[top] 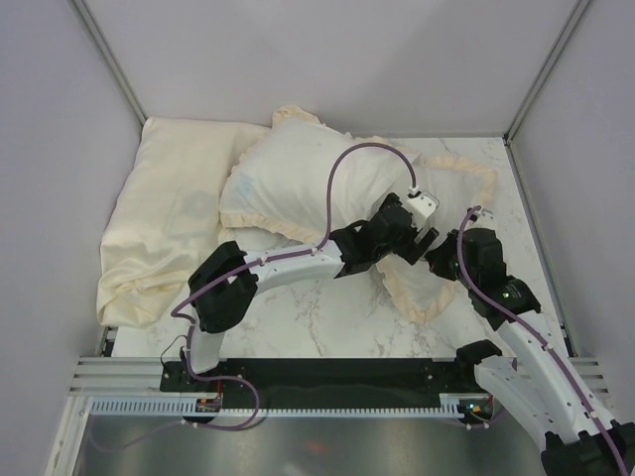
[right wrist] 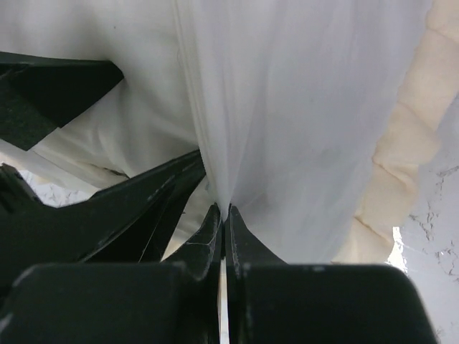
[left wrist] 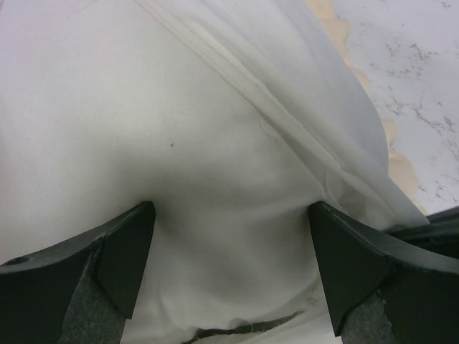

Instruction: Remove the pillowcase from the pillow

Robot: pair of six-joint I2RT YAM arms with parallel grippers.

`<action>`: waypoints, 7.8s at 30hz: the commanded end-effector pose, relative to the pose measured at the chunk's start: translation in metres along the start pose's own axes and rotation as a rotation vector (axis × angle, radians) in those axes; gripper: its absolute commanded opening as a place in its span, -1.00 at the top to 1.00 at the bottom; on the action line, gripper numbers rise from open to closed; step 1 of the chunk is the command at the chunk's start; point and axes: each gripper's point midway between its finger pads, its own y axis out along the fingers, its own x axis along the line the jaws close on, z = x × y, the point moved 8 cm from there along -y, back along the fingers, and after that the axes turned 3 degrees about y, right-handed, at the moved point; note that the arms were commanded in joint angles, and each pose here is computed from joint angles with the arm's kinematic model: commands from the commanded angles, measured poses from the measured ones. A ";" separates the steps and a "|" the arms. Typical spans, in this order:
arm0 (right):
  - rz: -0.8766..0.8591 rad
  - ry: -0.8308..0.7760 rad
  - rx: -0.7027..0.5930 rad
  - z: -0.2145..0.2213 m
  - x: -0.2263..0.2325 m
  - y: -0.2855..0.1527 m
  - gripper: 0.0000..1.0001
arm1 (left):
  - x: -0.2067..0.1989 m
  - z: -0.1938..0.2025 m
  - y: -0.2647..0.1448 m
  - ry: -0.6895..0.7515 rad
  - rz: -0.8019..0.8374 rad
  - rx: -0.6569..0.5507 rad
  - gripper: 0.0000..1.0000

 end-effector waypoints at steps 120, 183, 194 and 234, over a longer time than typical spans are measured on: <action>-0.028 -0.311 -0.011 -0.004 0.106 0.033 1.00 | 0.174 0.073 -0.193 -0.519 -0.301 0.061 0.96; -0.638 0.137 0.026 -0.031 0.097 -0.038 -0.64 | 0.130 -0.055 -0.150 -0.559 -0.007 -0.281 0.95; -0.663 0.204 0.164 0.006 0.115 -0.019 -0.68 | 0.100 -0.062 -0.132 -0.539 0.026 -0.337 0.95; -0.218 0.063 0.023 0.039 0.058 0.010 1.00 | 0.130 0.017 -0.107 -0.223 -0.397 -0.032 -0.69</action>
